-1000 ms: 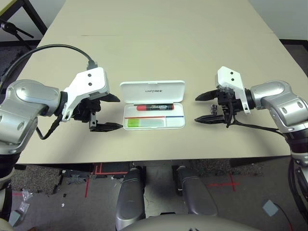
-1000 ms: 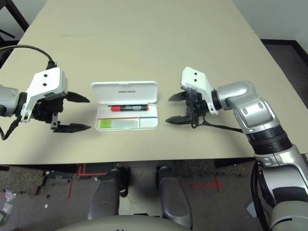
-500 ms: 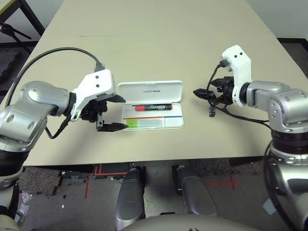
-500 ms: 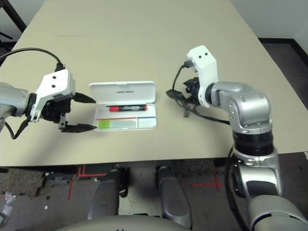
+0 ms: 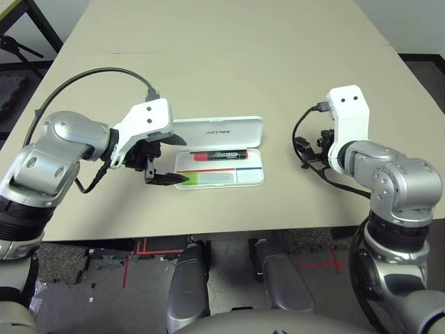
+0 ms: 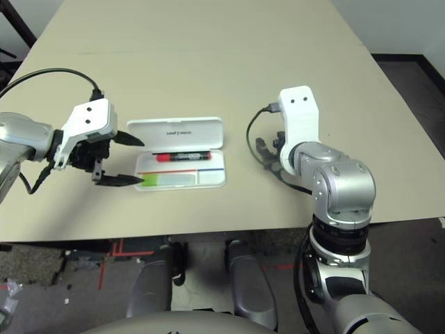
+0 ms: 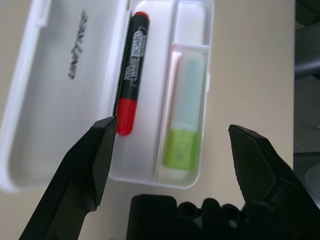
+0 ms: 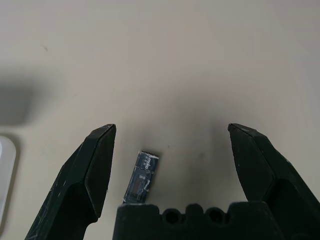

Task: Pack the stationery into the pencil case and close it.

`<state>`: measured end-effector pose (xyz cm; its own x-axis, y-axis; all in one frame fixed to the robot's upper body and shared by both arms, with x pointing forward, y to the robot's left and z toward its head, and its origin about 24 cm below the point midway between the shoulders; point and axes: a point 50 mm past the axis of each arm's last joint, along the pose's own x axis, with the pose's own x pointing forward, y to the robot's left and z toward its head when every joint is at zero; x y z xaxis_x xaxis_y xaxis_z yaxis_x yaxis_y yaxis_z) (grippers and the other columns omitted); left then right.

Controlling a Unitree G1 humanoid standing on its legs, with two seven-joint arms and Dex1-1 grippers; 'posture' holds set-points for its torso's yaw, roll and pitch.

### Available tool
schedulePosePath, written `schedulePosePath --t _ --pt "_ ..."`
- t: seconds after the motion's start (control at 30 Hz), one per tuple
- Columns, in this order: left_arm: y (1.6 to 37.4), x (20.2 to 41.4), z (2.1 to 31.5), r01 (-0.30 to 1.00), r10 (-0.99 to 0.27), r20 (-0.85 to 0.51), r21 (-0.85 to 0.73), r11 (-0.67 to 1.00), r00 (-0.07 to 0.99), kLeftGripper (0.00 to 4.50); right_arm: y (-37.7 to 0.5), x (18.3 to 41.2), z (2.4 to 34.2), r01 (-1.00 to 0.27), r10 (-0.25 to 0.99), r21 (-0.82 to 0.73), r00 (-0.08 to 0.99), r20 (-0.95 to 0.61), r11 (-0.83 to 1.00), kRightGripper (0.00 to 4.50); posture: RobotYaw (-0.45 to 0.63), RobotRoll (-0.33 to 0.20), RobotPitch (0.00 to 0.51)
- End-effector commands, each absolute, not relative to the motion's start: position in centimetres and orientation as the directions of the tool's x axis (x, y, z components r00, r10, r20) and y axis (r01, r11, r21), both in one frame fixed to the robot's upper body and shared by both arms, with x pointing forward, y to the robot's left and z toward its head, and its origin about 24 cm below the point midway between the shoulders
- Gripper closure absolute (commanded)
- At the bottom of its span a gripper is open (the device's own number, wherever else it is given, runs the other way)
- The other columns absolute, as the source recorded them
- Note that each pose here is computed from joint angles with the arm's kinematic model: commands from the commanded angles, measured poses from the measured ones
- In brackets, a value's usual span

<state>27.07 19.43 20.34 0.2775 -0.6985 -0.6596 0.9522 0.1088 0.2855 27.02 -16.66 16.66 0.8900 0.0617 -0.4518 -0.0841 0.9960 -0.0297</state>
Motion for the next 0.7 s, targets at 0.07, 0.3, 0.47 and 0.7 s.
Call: schedulePosePath --t 0.07,0.3,0.47,0.7 --pt "19.2 27.4 20.4 0.956 -0.695 -0.671 0.283 0.08 0.257 0.02 -16.3 25.9 15.5 -0.046 0.049 0.017 0.879 -0.474 0.999 0.0 -0.23 0.0 0.217" --pt "19.1 27.3 20.2 0.959 -0.693 -0.678 0.275 0.068 0.244 0.02 -16.0 25.0 14.0 -0.053 0.076 0.059 0.858 -0.508 0.997 0.0 -0.23 0.0 0.23" --pt "19.1 27.0 20.1 0.961 -0.691 -0.681 0.27 0.069 0.241 0.02 -15.8 24.9 13.3 -0.054 0.088 0.078 0.838 -0.539 0.995 0.0 -0.21 0.0 0.238" --pt "19.2 26.7 20.0 0.962 -0.685 -0.687 0.263 0.077 0.243 0.02 -15.7 25.2 13.0 -0.079 0.115 0.088 0.823 -0.556 0.993 0.0 -0.19 0.0 0.243"
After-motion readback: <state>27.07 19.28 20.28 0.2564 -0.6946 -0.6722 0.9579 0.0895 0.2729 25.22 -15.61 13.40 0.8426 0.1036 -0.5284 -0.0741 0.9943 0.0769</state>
